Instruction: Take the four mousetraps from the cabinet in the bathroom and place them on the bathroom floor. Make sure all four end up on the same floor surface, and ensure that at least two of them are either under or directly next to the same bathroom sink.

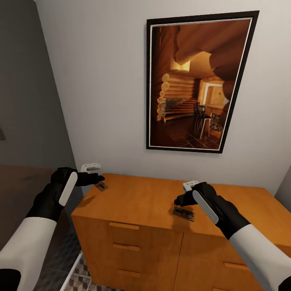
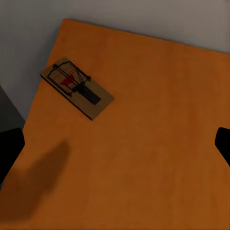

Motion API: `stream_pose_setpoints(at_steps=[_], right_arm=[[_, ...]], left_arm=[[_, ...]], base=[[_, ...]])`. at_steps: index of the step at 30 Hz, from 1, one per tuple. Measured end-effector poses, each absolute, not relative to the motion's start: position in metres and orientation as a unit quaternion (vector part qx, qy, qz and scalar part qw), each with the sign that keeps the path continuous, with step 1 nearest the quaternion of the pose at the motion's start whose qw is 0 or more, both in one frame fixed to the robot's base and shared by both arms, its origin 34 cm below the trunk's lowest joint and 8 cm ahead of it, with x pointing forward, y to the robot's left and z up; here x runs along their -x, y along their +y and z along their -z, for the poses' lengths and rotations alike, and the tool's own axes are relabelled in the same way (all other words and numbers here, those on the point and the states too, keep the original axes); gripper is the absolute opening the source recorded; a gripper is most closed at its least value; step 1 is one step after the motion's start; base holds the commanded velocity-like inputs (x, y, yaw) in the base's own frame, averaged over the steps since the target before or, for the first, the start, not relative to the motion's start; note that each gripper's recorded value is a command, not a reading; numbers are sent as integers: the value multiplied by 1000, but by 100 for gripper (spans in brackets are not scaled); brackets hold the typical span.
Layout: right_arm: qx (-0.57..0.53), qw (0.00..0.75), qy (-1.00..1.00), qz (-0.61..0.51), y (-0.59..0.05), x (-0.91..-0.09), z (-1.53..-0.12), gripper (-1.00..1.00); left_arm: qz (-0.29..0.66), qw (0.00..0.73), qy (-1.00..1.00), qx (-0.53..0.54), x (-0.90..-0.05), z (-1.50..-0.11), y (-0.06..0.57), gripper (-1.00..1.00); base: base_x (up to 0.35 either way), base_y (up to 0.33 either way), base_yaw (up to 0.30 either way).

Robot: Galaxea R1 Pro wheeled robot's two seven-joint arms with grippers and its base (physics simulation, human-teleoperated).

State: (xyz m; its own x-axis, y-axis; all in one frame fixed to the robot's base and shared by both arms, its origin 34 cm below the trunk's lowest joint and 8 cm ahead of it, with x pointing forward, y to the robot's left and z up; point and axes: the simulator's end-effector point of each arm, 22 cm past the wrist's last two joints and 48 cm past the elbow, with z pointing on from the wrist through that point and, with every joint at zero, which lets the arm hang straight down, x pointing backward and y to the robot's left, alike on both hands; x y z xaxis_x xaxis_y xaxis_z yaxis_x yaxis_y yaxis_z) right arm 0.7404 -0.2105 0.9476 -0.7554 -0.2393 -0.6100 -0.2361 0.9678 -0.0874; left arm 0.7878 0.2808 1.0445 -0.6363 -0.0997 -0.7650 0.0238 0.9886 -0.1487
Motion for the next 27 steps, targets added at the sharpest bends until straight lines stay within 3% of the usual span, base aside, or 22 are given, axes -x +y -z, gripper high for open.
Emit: stream_pose_setpoints(at_steps=[27], right_arm=[[169,312,935,18,-194,-729,-933,100]], left_arm=[[72,422,903,22,-787,-1041,282,100]], base=[[0,0,0]])
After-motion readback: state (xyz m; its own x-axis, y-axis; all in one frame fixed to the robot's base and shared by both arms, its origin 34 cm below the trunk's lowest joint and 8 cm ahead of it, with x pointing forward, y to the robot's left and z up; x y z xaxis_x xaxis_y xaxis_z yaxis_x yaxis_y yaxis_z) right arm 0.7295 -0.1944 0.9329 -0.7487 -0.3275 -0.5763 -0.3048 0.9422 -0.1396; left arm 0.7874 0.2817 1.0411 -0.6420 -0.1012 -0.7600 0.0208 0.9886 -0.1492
